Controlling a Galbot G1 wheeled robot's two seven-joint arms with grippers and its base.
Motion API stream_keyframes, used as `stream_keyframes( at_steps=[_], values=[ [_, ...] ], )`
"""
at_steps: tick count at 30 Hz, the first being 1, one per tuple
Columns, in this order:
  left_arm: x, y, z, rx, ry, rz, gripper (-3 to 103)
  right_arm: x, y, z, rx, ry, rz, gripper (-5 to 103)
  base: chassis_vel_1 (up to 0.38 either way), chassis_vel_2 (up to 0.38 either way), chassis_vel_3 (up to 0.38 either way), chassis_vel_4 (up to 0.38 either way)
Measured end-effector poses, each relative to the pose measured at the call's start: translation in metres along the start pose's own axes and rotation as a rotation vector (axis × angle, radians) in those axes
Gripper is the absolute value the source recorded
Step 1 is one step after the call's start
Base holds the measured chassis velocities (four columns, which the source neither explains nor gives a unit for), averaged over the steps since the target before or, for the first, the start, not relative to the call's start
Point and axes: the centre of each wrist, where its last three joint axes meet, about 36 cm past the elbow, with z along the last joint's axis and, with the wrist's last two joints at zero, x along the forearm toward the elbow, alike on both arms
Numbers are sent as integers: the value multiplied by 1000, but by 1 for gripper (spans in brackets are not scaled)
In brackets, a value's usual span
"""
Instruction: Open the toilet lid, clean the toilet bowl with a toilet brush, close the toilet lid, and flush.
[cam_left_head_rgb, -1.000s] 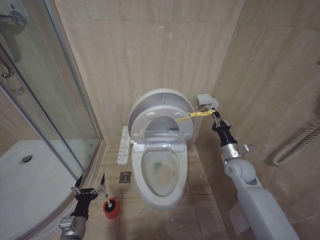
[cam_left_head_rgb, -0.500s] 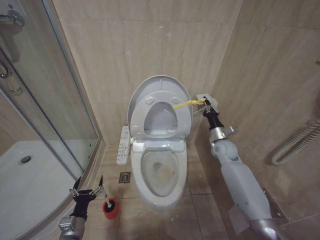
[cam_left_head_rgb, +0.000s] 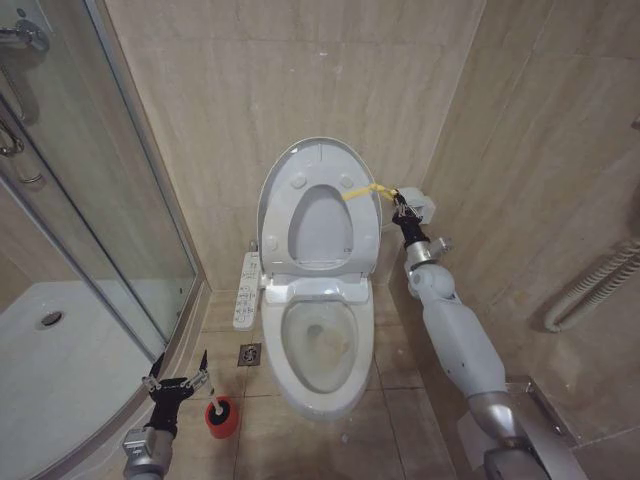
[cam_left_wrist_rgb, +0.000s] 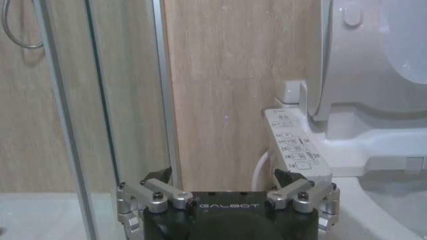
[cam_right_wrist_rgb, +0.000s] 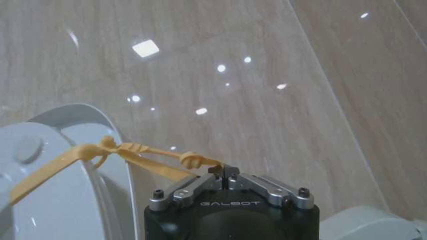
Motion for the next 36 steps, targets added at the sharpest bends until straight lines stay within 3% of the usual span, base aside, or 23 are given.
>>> stream_keyframes(
  at_steps=[6, 19, 20, 26, 27, 35, 36],
  values=[
    [-2, 2, 1, 0, 1, -1, 100, -7, -6, 5, -2, 14, 15, 1, 0, 0, 0, 0],
    [-4, 6, 2, 8, -1, -2, 100, -1, 7, 5, -10, 25, 4, -2, 0, 0, 0, 0],
    [-5, 7, 2, 9, -2, -2, 100, 2, 10, 3, -10, 21, 2, 25, 0, 0, 0, 0],
    [-7, 8, 2, 9, -3, 1, 100, 24, 18, -7, -1, 0, -21, 25, 0, 0, 0, 0],
    [-7, 8, 2, 9, -4, 2, 100, 29, 18, -9, 4, -2, -23, 52, 0, 0, 0, 0],
    [-11, 6, 3, 10, -4, 14, 100, 65, 15, -31, 26, -26, -37, 52, 0, 0, 0, 0],
    [-12, 5, 4, 11, -3, 17, 100, 78, 17, -37, 26, -31, -41, 79, 0, 0, 0, 0]
  ],
)
